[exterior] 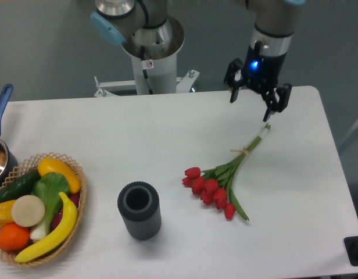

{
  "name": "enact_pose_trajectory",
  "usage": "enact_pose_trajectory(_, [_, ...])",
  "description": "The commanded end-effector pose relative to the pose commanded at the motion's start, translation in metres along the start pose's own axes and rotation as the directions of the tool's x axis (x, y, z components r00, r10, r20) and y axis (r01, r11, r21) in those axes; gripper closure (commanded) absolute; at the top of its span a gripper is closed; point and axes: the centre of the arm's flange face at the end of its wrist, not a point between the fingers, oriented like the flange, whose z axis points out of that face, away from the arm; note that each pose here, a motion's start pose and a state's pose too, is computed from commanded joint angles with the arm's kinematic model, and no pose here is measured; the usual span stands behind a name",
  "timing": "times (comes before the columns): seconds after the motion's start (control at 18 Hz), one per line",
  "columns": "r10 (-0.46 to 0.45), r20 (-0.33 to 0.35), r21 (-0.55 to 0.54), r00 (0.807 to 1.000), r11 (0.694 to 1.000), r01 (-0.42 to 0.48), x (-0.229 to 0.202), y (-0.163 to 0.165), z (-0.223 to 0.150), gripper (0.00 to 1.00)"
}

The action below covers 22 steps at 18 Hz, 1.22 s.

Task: Pick up the flowers from the table
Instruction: 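Move the open gripper down toward the green stems of the red tulips, then lower the gripper around the tulip stems near the flower heads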

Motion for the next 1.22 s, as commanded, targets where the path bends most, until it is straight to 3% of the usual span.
enact_pose_trajectory(0.5, [-0.015,-0.049,-0.052,0.999,0.999,0.013,-0.014,0.002,0.05,0.0])
enact_pose_trajectory(0.72, [0.015,-0.063,-0.052,0.998,0.998,-0.019,-0.021,-0.009,0.076,0.0])
enact_pose_trajectory(1.0, [0.065,-0.102,-0.093,0.993,0.993,-0.074,-0.028,0.002,0.1,0.0])
enact_pose_trajectory(1.22, [0.055,-0.137,-0.126,0.989,0.989,-0.072,-0.033,0.01,0.124,0.0])
